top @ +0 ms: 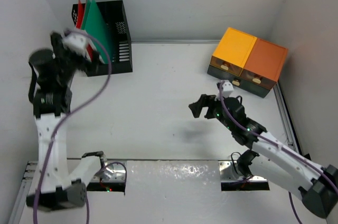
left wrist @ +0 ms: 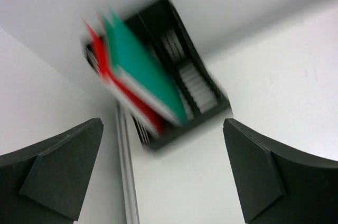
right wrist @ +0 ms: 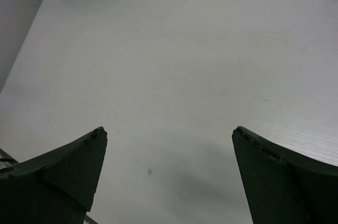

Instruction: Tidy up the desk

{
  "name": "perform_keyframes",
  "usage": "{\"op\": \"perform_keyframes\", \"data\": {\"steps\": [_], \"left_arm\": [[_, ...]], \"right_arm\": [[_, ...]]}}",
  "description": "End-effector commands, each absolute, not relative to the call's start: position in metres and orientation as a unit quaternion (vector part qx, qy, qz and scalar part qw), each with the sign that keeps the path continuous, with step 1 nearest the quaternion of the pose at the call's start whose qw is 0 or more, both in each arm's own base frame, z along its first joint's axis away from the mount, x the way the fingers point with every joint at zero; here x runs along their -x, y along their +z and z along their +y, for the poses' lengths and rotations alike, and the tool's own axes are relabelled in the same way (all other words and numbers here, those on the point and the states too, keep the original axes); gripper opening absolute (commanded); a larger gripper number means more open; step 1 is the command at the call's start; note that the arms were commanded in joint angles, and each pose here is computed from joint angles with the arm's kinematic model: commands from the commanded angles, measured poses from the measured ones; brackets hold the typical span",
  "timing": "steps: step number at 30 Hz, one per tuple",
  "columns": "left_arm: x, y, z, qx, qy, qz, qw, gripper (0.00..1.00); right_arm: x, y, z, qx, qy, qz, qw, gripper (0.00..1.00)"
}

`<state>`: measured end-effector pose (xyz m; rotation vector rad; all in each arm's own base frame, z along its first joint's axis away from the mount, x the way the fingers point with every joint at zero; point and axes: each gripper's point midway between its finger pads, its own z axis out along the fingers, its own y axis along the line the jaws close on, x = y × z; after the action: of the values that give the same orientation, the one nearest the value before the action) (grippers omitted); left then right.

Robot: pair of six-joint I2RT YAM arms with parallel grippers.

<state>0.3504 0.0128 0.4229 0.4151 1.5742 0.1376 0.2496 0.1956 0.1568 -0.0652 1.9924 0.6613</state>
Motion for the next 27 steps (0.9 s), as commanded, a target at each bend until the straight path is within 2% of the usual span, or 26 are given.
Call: {"op": "perform_keyframes", "data": {"steps": [1, 2, 4, 5, 9, 13, 15, 17, 27], "left_arm": [[-0.279, 0.276, 0.001, -0.295, 0.037, 0.81, 0.505, 0.97], [-0.264, 0.228, 0.006, -0.318, 0.043, 0.828, 0.46, 0.97], [-0.243, 0.2, 0.012, -0.327, 0.071, 0.828, 0.45, 0.97], [-0.229, 0.155, 0.012, -0.33, 0.059, 0.845, 0.416, 0.97], [-0.21, 0.086, 0.002, -0.324, 0.033, 0.85, 0.413, 0.97], [-0.226, 0.106, 0.016, -0.284, 0.079, 0.841, 0.454, 0.97], [-0.225, 0.104, 0.007, -0.307, 0.063, 0.831, 0.46, 0.97], [-0.215, 0.091, -0.012, -0.343, 0.012, 0.825, 0.449, 0.97], [-0.212, 0.078, -0.008, -0.352, 0.006, 0.838, 0.416, 0.98]], "right_arm": [[-0.234, 0.126, 0.155, 0.007, 0.2, 0.847, 0.493, 0.99], [-0.228, 0.126, 0.147, 0.005, 0.199, 0.841, 0.502, 0.99], [-0.217, 0.114, 0.131, 0.002, 0.174, 0.851, 0.495, 0.99], [-0.214, 0.12, 0.125, -0.005, 0.175, 0.844, 0.506, 0.99], [-0.198, 0.105, 0.092, -0.034, 0.128, 0.854, 0.503, 0.99], [-0.186, 0.096, 0.076, -0.044, 0.11, 0.857, 0.501, 0.99], [-0.182, 0.094, 0.066, -0.056, 0.1, 0.856, 0.504, 0.99], [-0.181, 0.091, 0.063, -0.078, 0.103, 0.851, 0.508, 0.99], [-0.185, 0.094, 0.064, -0.077, 0.109, 0.839, 0.527, 0.99]]}}
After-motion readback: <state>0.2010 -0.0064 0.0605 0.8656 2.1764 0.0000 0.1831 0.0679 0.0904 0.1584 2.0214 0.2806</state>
